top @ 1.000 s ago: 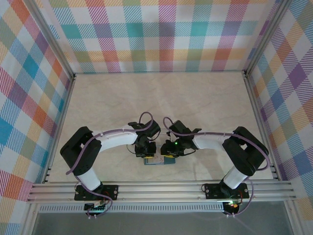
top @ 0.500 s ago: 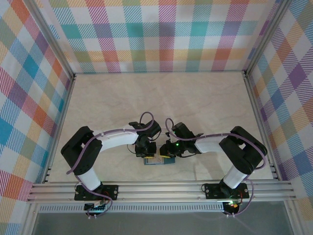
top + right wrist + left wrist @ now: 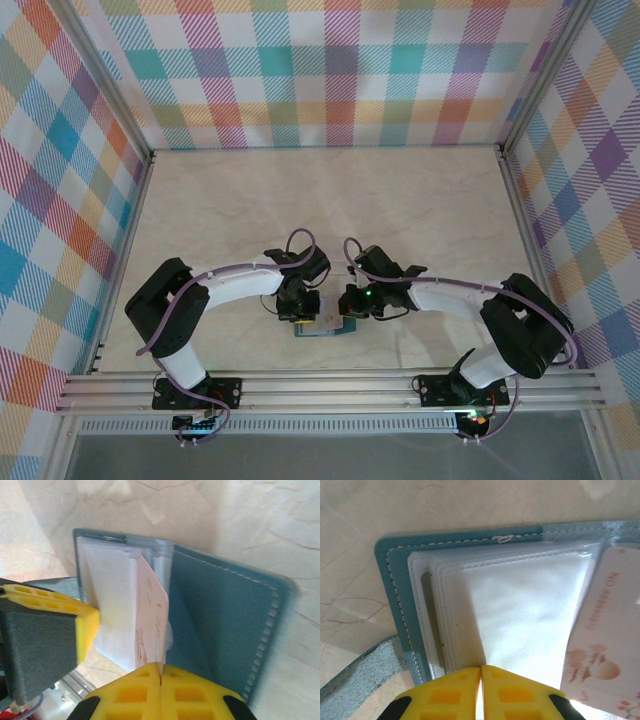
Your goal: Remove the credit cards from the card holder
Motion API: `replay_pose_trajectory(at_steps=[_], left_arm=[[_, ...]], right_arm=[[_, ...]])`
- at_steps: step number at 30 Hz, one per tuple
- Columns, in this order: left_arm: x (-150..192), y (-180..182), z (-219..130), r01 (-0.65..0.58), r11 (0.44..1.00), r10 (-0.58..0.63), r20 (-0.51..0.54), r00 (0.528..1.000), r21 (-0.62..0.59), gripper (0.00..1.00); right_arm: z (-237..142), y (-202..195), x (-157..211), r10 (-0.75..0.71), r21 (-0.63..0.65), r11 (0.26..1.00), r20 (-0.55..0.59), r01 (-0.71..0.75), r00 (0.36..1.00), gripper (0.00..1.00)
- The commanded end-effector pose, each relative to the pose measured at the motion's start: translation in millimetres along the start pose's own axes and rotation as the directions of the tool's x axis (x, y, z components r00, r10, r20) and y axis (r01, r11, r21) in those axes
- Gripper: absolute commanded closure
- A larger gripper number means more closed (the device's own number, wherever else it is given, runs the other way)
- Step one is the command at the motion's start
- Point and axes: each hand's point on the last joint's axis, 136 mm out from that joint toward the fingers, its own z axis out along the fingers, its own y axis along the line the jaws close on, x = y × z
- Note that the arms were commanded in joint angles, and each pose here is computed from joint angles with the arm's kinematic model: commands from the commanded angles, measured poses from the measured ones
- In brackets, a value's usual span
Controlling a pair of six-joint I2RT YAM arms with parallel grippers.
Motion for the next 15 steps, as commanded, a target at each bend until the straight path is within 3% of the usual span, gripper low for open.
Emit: replay_pose_trajectory(at_steps=[1,7,15], left_arm=[[15,37,21,0.004,0.988,-0.012,-0.05,0.999,-0.156,0.89],[13,33,21,0.002,0.99,-0.009,-0.048,0.999,-0.138,0.88],[12,29,21,0.001,0.992,-0.007,-0.045,0.999,-0.124,0.88]], right_arm=[[-11,-37,13,0.022,0.19,0.982,-0.034,-0.015,0.999,0.94],[-10,-32,10,0.02,0.184,0.983,-0.037,-0.012,0.999,0.94],[-1,-2,4,0.026,0.001,1.0,-0.02,-0.026,0.999,0.82]])
